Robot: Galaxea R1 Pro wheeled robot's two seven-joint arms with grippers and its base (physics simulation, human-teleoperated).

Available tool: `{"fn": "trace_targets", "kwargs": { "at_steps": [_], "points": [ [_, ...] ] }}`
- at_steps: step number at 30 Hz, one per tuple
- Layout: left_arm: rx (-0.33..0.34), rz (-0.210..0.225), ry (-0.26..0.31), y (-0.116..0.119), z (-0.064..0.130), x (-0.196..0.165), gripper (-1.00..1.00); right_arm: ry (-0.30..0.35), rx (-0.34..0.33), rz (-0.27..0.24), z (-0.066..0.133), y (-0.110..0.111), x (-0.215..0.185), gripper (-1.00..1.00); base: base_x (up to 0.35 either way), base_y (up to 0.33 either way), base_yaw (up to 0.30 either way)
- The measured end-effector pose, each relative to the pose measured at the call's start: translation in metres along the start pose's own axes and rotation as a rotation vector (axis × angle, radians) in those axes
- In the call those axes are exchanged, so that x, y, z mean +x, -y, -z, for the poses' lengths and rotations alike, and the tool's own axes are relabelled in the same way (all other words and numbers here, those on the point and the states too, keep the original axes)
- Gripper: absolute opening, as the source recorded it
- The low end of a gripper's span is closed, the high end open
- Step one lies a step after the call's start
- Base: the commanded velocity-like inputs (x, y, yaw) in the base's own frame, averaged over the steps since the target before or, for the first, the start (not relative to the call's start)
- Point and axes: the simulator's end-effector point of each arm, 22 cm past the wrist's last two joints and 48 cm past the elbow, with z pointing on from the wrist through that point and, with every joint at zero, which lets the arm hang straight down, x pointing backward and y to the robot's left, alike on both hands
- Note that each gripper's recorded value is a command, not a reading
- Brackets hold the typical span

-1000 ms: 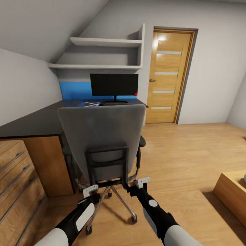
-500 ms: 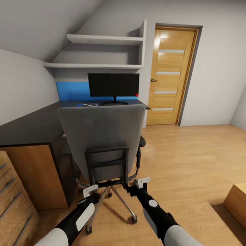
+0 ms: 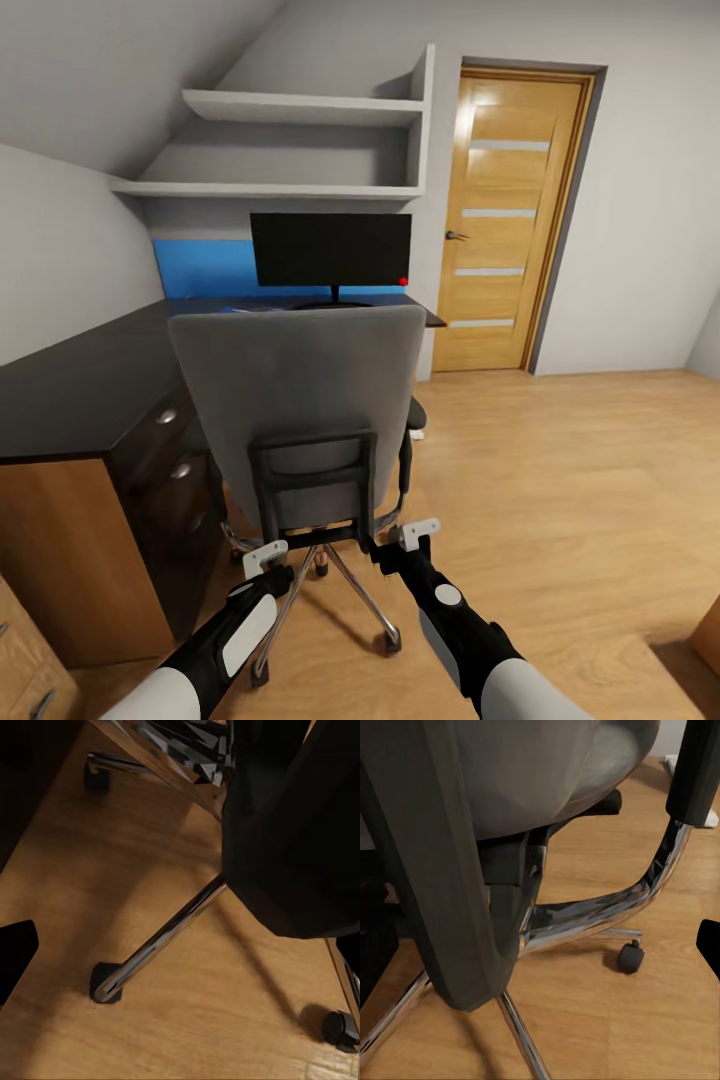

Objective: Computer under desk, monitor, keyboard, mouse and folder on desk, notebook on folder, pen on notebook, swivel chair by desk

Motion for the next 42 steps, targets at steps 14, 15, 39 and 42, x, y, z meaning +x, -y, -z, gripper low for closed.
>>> {"fn": "trace_targets", "kwargs": {
  "at_steps": [14, 15, 39, 42],
  "points": [
    [-0.002, 0.001, 0.001, -0.0010, -0.0001, -0.0005, 1.00, -0.001, -0.002, 0.004, 0.0002, -0.0007, 0.0005, 1.00, 0.326, 0.000, 0.000],
    [-0.002, 0.001, 0.000, -0.0008, -0.0001, -0.0004, 1.00, -0.001, -0.001, 0.003, 0.0002, -0.0005, 0.0005, 1.00, 0.327, 0.000, 0.000],
    [-0.003, 0.001, 0.001, -0.0014, -0.0003, -0.0007, 1.00, -0.002, 0.000, 0.002, 0.0001, -0.0001, 0.0009, 1.00, 0.327, 0.000, 0.000],
    [-0.003, 0.001, 0.001, -0.0016, -0.0003, -0.0007, 1.00, -0.002, 0.000, 0.002, 0.0001, -0.0001, 0.0009, 1.00, 0.328, 0.000, 0.000]
  ]
}}
